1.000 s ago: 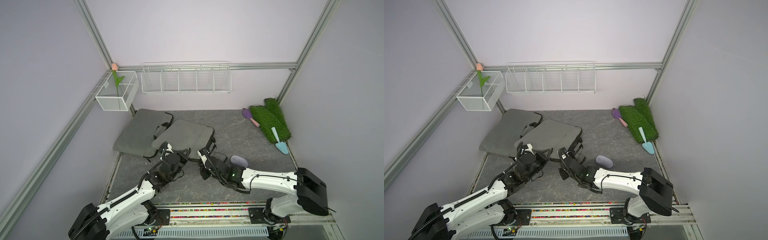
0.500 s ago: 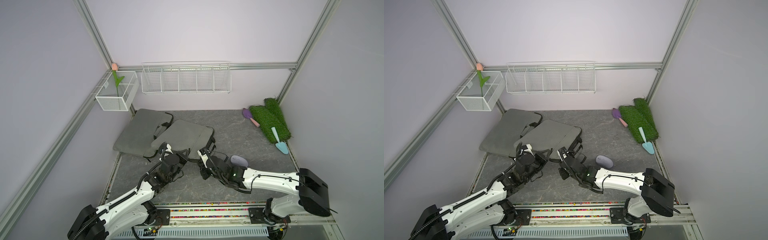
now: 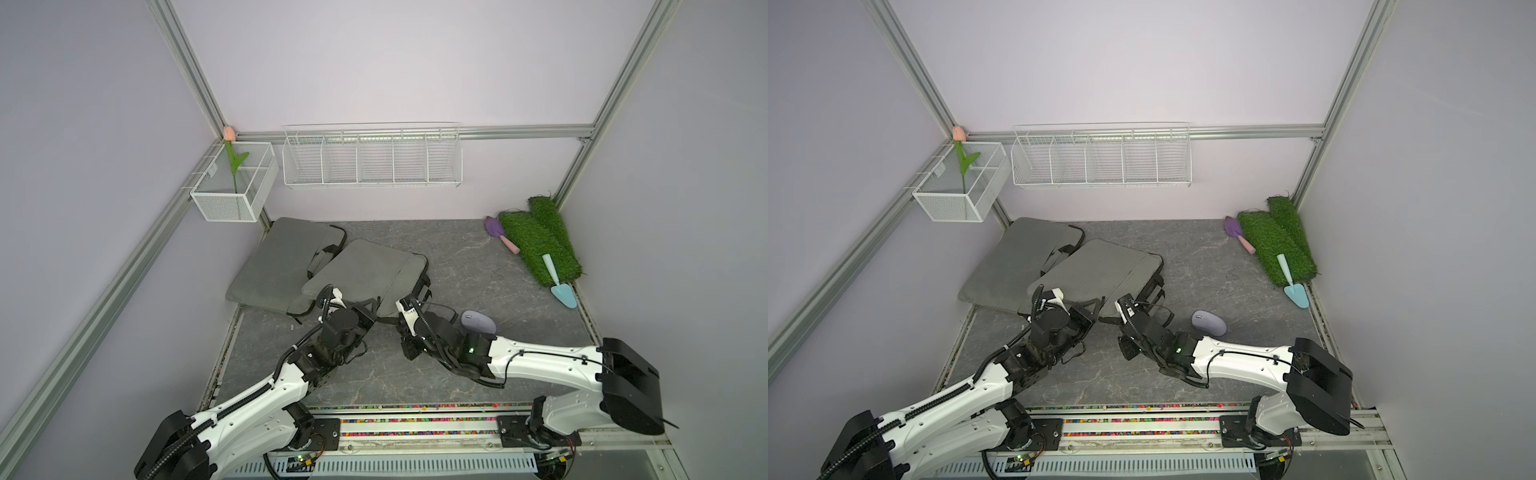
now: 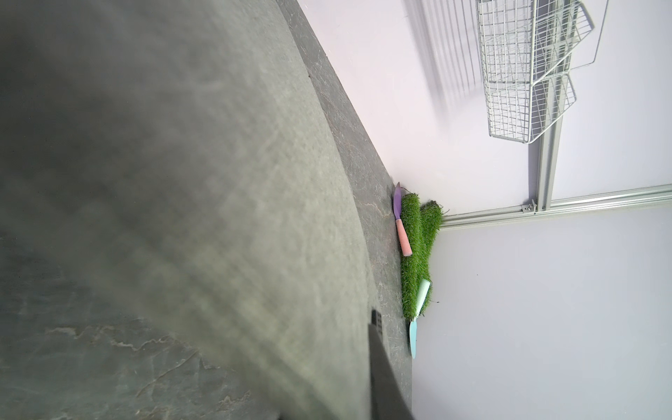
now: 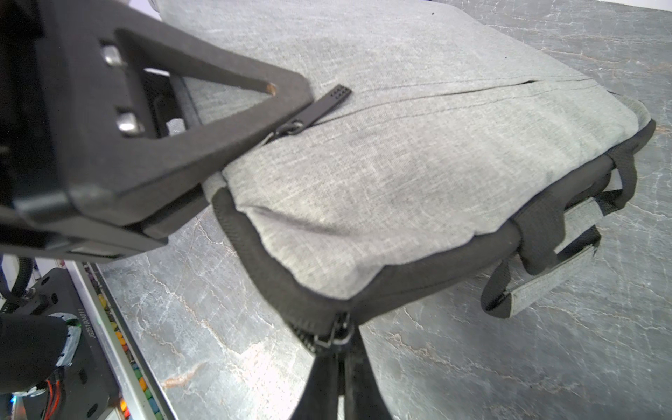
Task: Put the mouse into the laptop bag
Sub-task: Unzip the zipper on the zippered laptop bag.
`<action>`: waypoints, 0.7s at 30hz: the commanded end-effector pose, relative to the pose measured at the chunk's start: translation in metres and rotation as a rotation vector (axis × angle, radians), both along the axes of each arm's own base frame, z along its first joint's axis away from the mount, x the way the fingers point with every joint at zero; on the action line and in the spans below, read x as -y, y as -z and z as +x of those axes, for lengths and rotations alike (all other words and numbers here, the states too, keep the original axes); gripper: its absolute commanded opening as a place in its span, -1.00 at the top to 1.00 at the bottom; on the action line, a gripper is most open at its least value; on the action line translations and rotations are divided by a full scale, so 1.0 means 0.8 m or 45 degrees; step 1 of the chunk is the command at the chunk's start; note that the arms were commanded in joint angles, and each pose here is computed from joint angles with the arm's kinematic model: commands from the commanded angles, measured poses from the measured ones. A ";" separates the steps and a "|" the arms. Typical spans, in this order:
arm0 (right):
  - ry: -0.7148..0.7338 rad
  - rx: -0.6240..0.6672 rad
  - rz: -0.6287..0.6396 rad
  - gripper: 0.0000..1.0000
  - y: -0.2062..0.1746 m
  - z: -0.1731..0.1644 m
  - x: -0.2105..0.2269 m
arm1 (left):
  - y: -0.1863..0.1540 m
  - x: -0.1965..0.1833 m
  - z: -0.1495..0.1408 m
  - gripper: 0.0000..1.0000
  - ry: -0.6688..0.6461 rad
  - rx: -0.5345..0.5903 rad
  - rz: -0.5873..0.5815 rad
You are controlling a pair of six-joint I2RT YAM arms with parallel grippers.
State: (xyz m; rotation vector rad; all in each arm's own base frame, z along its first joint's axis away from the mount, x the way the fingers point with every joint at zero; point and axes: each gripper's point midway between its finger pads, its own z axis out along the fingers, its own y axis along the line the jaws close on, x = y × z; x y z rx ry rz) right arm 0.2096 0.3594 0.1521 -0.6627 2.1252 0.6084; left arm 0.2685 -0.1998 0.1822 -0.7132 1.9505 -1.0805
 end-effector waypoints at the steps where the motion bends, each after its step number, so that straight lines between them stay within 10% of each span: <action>1: 0.029 0.008 -0.047 0.87 0.004 0.002 0.023 | -0.042 -0.010 0.010 1.00 -0.075 0.136 -0.082; 21: -0.065 -0.036 -0.024 0.87 0.001 -0.007 0.014 | -0.040 -0.013 0.008 1.00 -0.080 0.138 -0.077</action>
